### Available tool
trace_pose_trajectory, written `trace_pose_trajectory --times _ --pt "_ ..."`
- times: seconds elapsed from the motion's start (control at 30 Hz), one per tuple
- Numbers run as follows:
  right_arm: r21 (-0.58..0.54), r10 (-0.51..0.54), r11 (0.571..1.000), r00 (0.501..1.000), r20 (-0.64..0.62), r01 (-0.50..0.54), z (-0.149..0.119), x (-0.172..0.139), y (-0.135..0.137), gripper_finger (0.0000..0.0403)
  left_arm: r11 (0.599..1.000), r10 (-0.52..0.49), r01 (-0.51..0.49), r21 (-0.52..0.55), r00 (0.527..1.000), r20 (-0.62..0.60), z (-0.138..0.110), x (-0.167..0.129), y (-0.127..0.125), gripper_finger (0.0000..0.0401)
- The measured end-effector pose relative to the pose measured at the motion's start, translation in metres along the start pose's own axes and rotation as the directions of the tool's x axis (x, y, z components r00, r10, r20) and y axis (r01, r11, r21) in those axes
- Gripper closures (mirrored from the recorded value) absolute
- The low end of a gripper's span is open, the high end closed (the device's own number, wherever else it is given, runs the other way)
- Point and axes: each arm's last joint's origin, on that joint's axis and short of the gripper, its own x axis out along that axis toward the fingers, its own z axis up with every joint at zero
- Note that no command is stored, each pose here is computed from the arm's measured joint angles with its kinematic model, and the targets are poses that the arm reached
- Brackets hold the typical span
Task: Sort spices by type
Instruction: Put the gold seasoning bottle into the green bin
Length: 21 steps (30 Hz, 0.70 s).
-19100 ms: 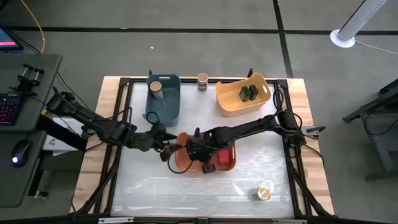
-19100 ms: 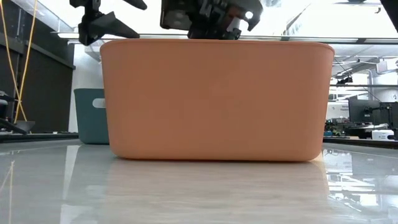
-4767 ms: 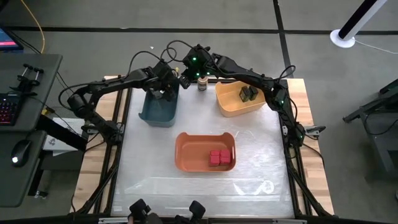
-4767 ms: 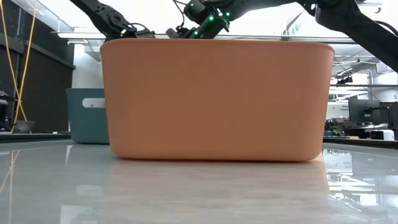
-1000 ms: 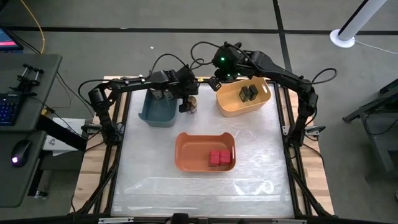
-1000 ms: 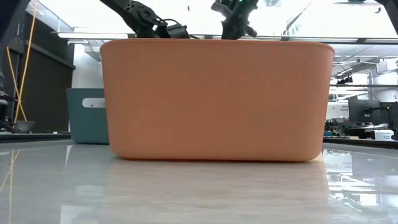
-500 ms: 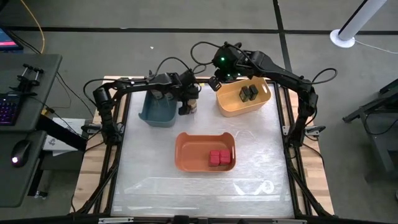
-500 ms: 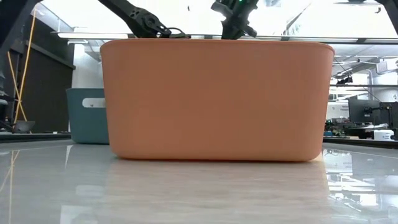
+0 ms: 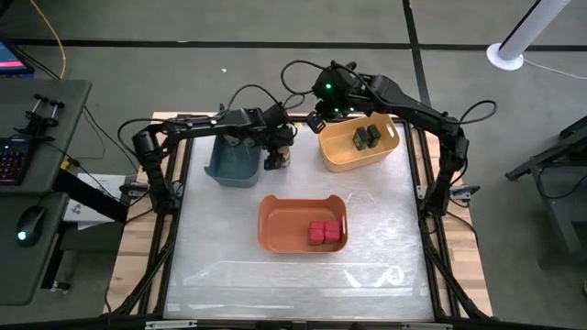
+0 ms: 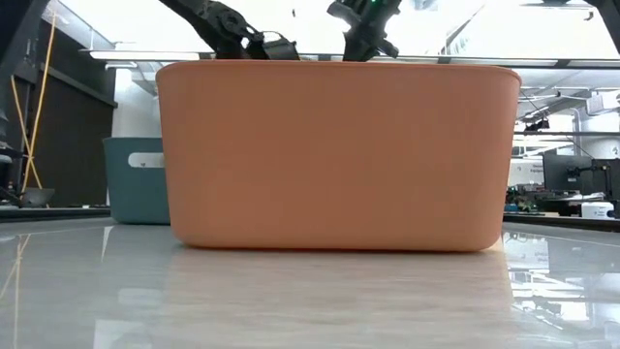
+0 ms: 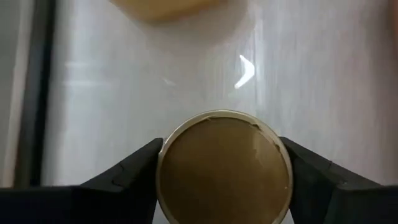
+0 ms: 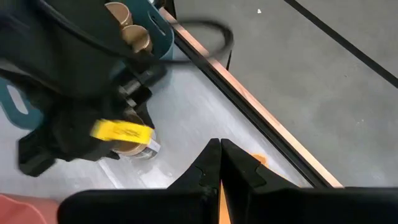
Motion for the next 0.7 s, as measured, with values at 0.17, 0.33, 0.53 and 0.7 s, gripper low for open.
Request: trace_pose_trajectory --times 0.17,0.33,0.53,0.7 --pt "-0.003 -0.012 1.000 1.000 0.011 0.012 0.002 0.000 -0.003 0.0403 0.995 0.098 -0.092 -0.044 0.985 0.139 0.007 -0.060 0.001 0.0161" --pt "0.013 -0.063 0.998 0.998 0.018 0.063 0.003 0.002 -0.013 0.0403 0.972 0.225 -0.195 -0.131 0.935 0.273 -0.004 -0.133 -0.007 0.0161" --pt "0.038 -0.090 0.995 0.996 0.016 0.089 0.005 0.004 -0.026 0.0403 0.920 0.361 -0.310 -0.241 0.908 0.211 -0.035 -0.187 -0.026 0.0161" --pt "0.032 -0.093 0.995 0.996 0.016 0.092 0.006 0.004 -0.028 0.0403 0.871 0.362 -0.343 -0.351 0.932 -0.013 -0.061 -0.193 -0.033 0.0161"
